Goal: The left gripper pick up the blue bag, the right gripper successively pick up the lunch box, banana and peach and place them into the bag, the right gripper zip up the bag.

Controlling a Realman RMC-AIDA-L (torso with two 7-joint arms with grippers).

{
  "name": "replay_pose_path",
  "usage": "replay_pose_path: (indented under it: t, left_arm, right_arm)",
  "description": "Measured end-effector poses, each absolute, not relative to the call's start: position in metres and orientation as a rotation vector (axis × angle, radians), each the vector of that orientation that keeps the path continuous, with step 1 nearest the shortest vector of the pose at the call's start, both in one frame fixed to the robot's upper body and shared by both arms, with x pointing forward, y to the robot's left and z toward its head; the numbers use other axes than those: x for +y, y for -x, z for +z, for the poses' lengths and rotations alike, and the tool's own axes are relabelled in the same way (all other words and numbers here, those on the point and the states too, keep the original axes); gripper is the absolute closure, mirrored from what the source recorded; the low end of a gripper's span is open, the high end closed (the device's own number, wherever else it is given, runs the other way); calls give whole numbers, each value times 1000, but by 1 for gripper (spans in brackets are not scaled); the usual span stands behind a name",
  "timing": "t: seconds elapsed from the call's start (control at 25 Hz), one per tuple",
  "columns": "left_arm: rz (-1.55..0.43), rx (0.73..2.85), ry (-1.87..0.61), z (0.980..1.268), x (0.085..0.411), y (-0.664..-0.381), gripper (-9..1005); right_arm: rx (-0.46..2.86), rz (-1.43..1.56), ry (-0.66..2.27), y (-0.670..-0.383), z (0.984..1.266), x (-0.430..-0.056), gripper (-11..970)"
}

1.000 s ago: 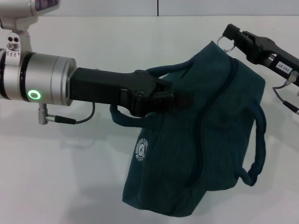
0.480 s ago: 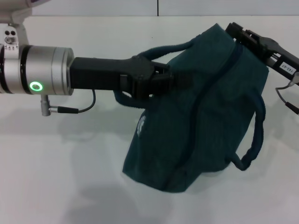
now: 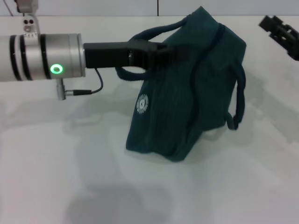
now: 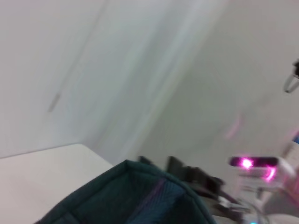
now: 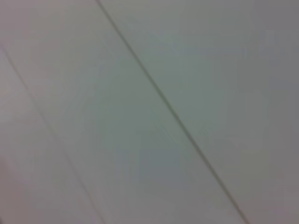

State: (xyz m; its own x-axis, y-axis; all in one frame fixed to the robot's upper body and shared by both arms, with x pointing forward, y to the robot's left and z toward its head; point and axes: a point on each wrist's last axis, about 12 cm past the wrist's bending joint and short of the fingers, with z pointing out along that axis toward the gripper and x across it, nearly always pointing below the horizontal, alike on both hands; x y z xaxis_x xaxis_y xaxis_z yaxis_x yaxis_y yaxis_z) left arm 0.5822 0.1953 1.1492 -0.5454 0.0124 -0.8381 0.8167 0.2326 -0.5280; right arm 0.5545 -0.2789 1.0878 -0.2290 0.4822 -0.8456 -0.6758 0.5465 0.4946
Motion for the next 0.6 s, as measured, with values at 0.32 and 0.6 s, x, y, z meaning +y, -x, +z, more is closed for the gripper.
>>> replay_pose_path:
  t: [0.32, 0.6]
  left_arm:
    - [-1283, 1865, -637, 1133, 191, -600, 894]
    - [-1237, 1867, -622, 1122, 195, -597, 885]
  right_arm:
    - [1411, 1037, 93, -540, 1084, -302, 373]
    - [1403, 1040, 89, -538, 1084, -303, 371]
